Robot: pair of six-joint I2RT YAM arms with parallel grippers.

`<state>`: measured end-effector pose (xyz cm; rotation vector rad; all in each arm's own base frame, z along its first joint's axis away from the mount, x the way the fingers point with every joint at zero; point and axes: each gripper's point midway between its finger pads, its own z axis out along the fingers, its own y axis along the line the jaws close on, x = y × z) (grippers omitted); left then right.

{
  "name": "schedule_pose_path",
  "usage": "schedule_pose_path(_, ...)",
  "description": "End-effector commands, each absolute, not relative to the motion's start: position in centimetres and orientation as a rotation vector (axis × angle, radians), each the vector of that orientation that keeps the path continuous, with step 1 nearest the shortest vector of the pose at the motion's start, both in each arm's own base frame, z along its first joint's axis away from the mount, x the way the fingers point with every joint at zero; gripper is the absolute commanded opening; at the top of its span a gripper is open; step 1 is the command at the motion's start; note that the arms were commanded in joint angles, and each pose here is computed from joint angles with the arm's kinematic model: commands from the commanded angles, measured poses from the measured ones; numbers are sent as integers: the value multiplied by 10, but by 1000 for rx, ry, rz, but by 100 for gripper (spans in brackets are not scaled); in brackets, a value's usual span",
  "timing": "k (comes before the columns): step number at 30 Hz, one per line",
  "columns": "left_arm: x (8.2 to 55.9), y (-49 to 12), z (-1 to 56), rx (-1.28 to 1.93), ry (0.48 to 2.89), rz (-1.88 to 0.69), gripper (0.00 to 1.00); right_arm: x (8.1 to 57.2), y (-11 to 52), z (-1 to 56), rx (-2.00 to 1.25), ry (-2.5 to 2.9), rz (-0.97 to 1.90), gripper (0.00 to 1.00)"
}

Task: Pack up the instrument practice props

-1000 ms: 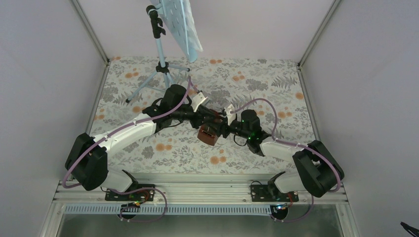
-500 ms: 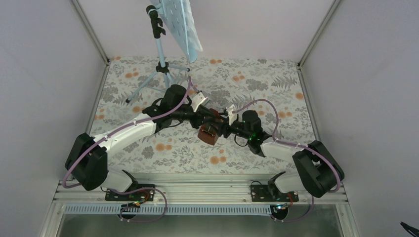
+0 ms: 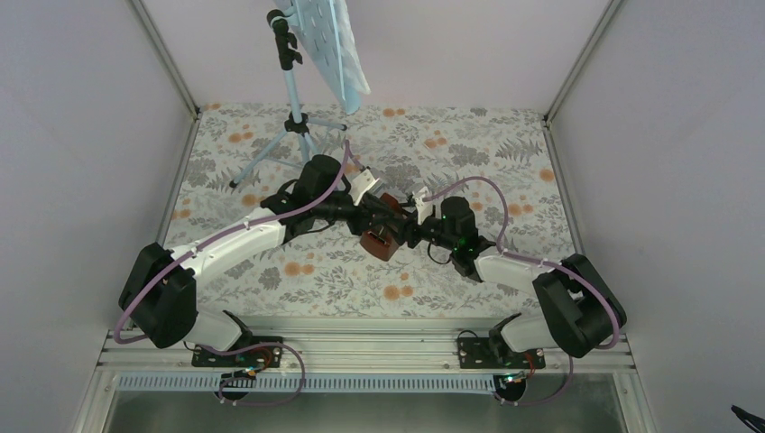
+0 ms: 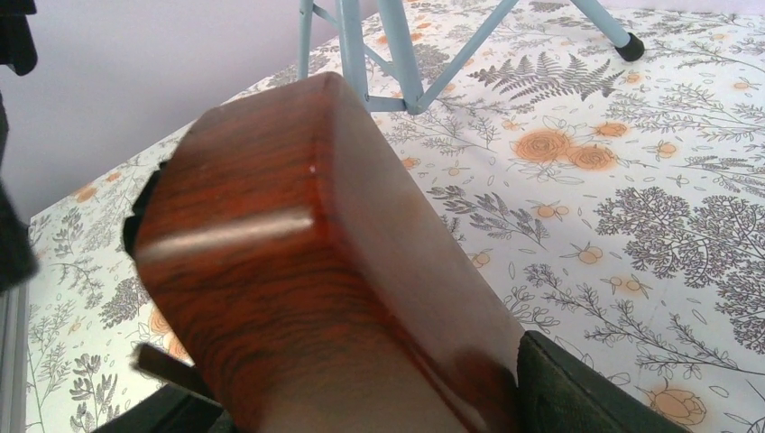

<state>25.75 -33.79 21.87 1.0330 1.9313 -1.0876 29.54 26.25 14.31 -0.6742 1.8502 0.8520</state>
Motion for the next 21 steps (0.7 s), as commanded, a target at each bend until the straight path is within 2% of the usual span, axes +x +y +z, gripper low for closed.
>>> schedule_pose_path(1,256,-340,225,1052,1904,-1088,24,302,258,137,-652,1884,830,67)
schedule_pose_path(9,264,-334,234,972,1906,-1037,25,301,258,142,-663,1869,820,76)
schedule_pose_path(13,269,-320,251,785,1887,-1037,34,304,258,141,-665,1874,807,78)
schedule_pose_path(16,261,-309,264,663,1795,-1107,45,305,258,141,-672,1874,796,80)
schedule_pose_path(17,257,-305,265,642,1757,-1125,51,305,258,142,-679,1870,794,81)
schedule_pose_path(21,249,-295,250,643,1684,-1104,64,304,261,146,-718,1846,787,85)
